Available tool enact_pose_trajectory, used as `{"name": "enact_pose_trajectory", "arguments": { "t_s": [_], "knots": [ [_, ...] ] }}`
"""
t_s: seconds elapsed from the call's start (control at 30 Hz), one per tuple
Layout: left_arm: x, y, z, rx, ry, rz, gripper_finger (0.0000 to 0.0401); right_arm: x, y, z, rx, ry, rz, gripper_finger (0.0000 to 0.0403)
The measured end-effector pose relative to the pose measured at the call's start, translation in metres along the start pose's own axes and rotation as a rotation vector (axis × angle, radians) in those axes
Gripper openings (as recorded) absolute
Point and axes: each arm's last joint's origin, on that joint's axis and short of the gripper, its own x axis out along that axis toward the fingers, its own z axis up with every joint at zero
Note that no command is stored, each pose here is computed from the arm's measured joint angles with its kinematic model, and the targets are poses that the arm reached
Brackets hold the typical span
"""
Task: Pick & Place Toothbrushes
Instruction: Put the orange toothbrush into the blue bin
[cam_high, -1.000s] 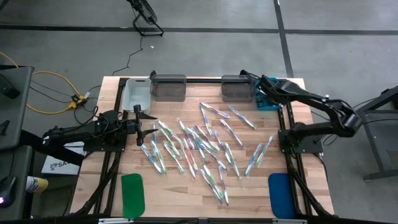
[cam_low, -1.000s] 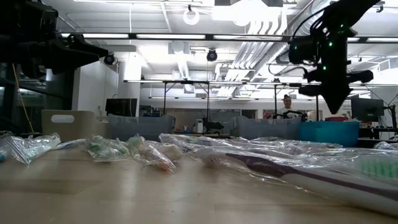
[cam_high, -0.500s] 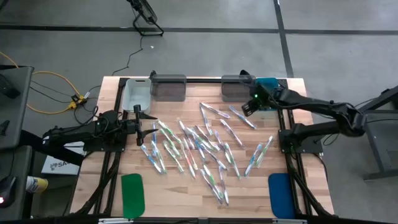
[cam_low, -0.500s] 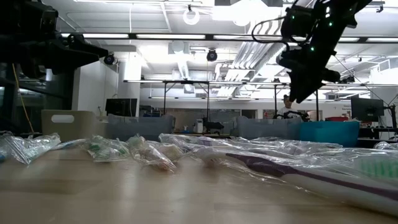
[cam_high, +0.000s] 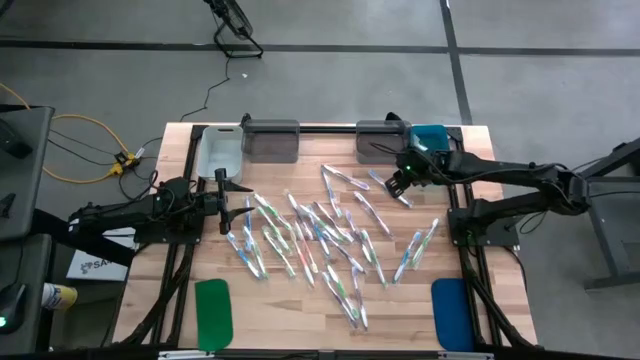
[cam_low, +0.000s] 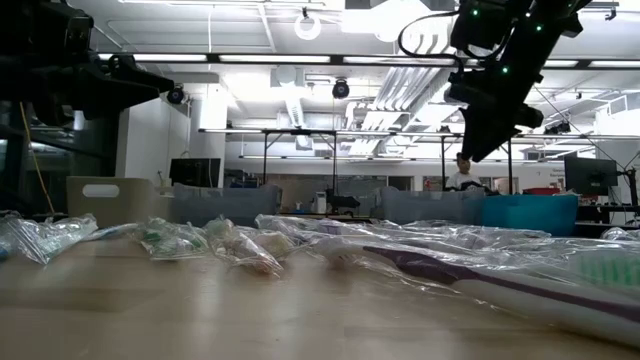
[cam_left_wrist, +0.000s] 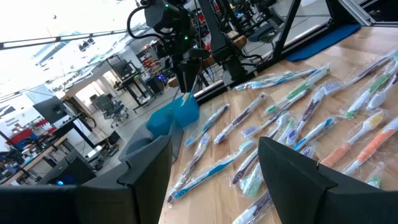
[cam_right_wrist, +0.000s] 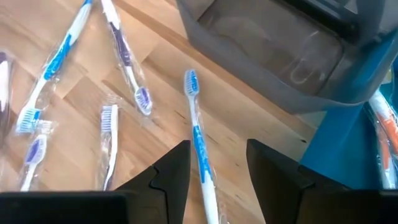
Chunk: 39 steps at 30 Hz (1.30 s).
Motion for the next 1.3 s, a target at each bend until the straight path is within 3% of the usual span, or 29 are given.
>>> {"name": "enact_pose_trajectory", "arguments": {
  "t_s": [0.27,0.63,1.1,1.3],
  "knots": [
    [0.000,0.000,0.000,0.000,0.000,0.000,0.0232,-0.001,-0.004,-0.001,-0.074,-0.022,-0.079,0.0149],
    [0.000,0.000,0.000,0.000,0.000,0.000,0.0232,-0.005,-0.008,-0.008,-0.110,0.030,-0.105,0.0149],
    [0.000,0.000,0.001,-0.001,0.006,-0.004,0.0232,-0.023,-0.026,-0.056,-0.013,-0.117,0.030,0.0149],
    [0.000,0.000,0.000,-0.001,0.009,-0.005,0.0232,-0.026,-0.024,-0.065,-0.005,-0.225,0.098,0.0149]
  ]
}}
